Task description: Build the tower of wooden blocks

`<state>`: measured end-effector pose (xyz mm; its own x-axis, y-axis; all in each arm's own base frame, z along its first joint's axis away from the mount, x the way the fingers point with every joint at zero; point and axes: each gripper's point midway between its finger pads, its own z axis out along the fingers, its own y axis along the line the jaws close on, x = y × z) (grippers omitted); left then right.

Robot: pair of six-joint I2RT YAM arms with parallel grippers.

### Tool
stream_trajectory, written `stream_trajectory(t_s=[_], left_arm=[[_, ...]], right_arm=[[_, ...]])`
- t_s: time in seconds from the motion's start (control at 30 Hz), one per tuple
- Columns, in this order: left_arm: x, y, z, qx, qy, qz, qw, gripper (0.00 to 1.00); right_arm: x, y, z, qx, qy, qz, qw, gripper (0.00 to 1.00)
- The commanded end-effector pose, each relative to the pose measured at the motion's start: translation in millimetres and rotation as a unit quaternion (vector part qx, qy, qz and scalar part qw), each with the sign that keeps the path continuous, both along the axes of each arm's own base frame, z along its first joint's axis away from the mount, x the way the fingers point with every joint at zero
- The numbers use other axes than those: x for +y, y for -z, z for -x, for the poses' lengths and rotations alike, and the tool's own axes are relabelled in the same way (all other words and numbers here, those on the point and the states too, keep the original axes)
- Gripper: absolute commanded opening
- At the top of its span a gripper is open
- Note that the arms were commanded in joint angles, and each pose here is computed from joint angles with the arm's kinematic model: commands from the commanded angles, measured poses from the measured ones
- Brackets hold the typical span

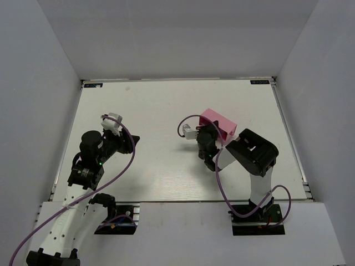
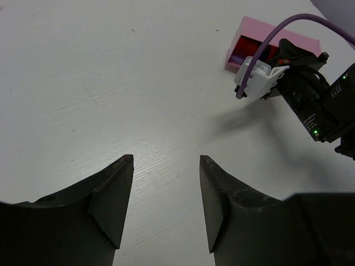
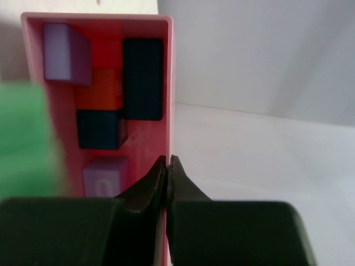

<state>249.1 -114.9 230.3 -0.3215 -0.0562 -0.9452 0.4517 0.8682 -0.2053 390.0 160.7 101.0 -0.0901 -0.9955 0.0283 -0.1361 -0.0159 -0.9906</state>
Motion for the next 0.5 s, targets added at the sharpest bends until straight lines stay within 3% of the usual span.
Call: stream_trajectory(t_s=[0.0,0.03,0.1,0.23,0.27,0.3,0.33,0.43,0.47], left_arm=[[-2.5,-15.9,0.6,-0.017,0.006,0.006,1.0,0.61],[-2.5,-15.9,0.6,-0.017,0.006,0.006,1.0,0.61],[-2.5,-15.9,0.6,-0.017,0.006,0.006,1.0,0.61],[-2.5,-15.9,0.6,-0.017,0.006,0.006,1.0,0.62],[-2.5,-15.9,0.6,-0.017,0.006,0.006,1.0,0.62],[-2.5,-15.9,0.6,-0.017,0.006,0.006,1.0,0.62],[-2.5,-15.9,0.6,-0.017,0.006,0.006,1.0,0.62],[-2.3,-13.8,1.5,-0.013,0.006,0.005,1.0,0.62],[-2.3,-13.8,1.5,-0.013,0.006,0.005,1.0,0.62]], right_arm=[[-2.8,-47.4,-0.9,-0.087,0.025,-0.104,0.99,0.0],[-2.1,-46.9,-0.5,-0.083,0.024,-0.105,0.991,0.0],[-3.0,-38.9,0.2,-0.064,0.027,-0.108,0.992,0.13],[0.7,-35.0,2.2,-0.037,0.026,-0.143,0.989,0.25],[2.3,-22.5,2.8,0.002,0.025,-0.119,0.993,0.34],[2.4,-18.0,4.1,0.012,0.031,-0.137,0.99,0.37],[5.8,-23.3,2.7,0.011,0.034,-0.169,0.985,0.39],[7.5,-14.1,7.4,0.053,0.031,-0.168,0.984,0.42],[7.9,-12.7,8.0,0.055,0.03,-0.167,0.984,0.36]])
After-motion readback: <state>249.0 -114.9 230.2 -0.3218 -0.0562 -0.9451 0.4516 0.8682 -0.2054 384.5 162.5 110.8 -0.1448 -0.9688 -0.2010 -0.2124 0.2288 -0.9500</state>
